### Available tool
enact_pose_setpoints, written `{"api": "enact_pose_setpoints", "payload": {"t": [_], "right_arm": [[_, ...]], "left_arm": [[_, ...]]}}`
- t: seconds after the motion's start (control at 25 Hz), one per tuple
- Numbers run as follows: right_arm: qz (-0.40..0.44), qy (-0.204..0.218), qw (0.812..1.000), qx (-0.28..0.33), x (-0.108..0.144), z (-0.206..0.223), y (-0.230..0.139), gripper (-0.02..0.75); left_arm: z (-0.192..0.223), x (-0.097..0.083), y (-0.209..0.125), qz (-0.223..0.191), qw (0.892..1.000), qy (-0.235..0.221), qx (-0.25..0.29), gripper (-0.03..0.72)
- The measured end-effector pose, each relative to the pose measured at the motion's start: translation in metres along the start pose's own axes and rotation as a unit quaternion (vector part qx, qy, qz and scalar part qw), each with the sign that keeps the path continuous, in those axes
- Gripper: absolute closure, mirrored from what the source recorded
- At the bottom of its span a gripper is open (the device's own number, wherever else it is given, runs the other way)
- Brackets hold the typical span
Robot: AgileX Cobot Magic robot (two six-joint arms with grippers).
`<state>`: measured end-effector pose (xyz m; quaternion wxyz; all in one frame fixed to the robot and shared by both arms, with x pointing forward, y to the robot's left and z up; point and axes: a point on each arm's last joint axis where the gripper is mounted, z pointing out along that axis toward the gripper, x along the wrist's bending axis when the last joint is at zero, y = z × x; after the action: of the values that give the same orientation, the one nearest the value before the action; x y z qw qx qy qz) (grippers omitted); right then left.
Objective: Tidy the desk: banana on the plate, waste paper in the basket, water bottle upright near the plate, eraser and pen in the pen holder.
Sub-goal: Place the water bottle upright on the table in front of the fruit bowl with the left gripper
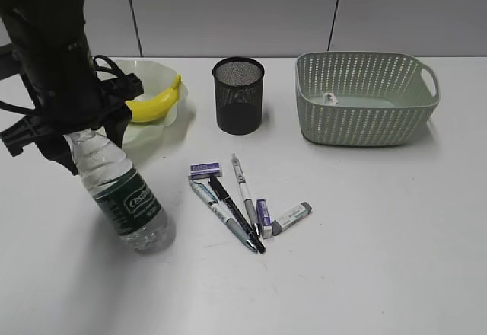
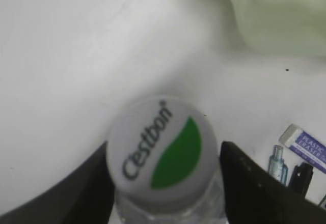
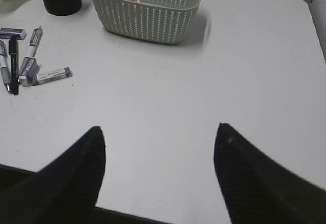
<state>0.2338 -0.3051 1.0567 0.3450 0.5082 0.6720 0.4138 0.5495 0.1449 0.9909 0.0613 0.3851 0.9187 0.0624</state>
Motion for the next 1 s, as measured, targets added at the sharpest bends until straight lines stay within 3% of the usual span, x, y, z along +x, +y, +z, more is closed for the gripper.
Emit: {"api": "enact_pose_setpoints", "payload": {"t": [0.4,1.0], "right_arm": [[0.0,0.0,1.0,0.0,0.0,0.0,0.0,0.21],[0.0,0.0,1.0,0.0,0.0,0.0,0.0,0.21]], "left_arm": [[-0.019,-0.003,-0.014,0.109,0.991,-0.001,-0.075,0.258],[-0.021,-0.005,-0.01,0.129,0.986,-0.008,-0.105,0.261]]}}
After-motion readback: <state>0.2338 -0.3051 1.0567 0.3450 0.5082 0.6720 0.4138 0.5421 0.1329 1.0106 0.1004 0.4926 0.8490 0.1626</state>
